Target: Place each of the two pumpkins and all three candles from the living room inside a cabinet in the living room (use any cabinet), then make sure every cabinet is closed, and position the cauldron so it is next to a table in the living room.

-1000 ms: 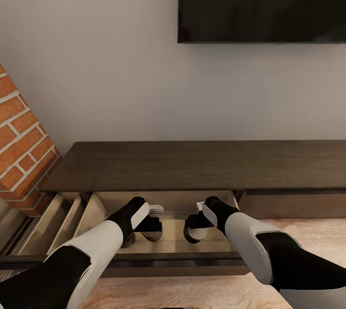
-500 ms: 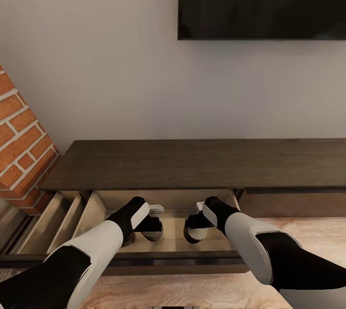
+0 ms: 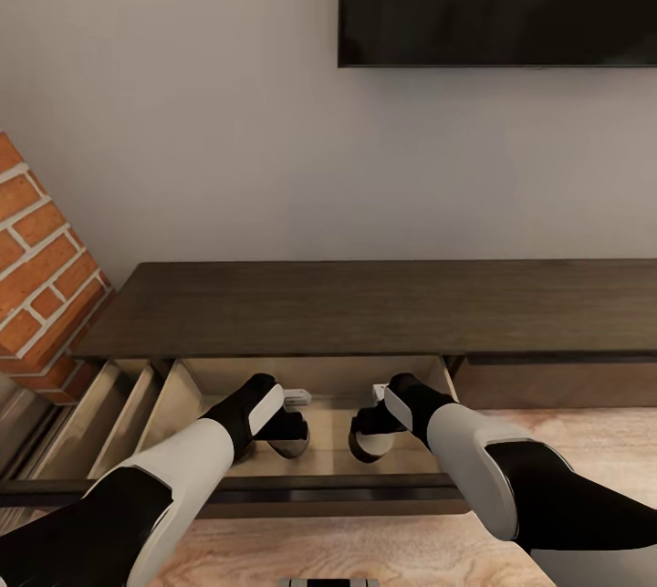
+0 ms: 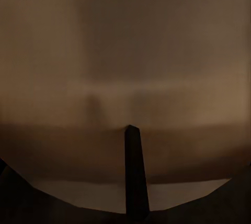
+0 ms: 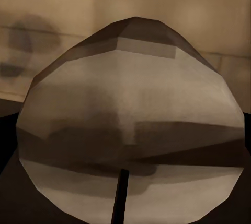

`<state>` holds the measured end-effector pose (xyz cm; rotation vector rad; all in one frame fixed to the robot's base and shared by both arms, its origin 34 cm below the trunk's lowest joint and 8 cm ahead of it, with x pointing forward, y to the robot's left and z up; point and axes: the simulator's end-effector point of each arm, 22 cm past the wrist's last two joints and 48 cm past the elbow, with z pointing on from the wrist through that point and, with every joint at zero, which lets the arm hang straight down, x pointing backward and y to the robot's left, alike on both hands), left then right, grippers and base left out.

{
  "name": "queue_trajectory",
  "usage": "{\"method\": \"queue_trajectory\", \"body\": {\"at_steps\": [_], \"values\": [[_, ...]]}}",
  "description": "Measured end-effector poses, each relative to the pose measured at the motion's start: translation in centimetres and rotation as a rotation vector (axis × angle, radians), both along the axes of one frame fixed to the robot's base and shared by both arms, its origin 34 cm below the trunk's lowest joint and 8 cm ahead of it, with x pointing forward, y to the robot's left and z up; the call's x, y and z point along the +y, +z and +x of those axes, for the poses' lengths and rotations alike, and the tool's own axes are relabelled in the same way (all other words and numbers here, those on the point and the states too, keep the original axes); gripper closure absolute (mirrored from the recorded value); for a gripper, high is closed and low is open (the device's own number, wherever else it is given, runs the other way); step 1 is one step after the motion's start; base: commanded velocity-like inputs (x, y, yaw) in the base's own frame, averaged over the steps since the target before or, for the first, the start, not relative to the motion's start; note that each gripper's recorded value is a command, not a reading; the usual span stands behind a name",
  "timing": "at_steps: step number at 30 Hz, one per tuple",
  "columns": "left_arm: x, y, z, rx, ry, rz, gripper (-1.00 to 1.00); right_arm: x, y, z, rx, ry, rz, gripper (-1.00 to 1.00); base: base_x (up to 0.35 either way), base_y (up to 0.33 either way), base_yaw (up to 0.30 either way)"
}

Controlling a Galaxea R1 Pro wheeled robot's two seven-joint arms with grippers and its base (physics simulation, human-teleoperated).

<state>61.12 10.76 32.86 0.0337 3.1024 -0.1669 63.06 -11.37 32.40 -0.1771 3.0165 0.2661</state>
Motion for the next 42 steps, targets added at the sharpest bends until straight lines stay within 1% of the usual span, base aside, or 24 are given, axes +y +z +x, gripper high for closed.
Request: {"method": "queue_trajectory", "body": {"at_steps": [15,36,42], "values": [[0.0,0.0,0.0,0.0,0.0,0.0,1.0,0.1,0.0,0.0,0.001,0.0,0.002,1.0,0.0,0.0,0.0],[0.0,-0.9,-0.5,0.018,0.0,0.0,1.0,0.1,-0.9,-0.5,0.018,0.0,0.004,1.0,0.0,0.0,0.0],[0.0,-2.2,-0.8,0.018,0.002,-0.001,1.0,0.1,-2.3,-0.8,0.019,0.001,0.004,1.0,0.0,0.0,0.0]]}}
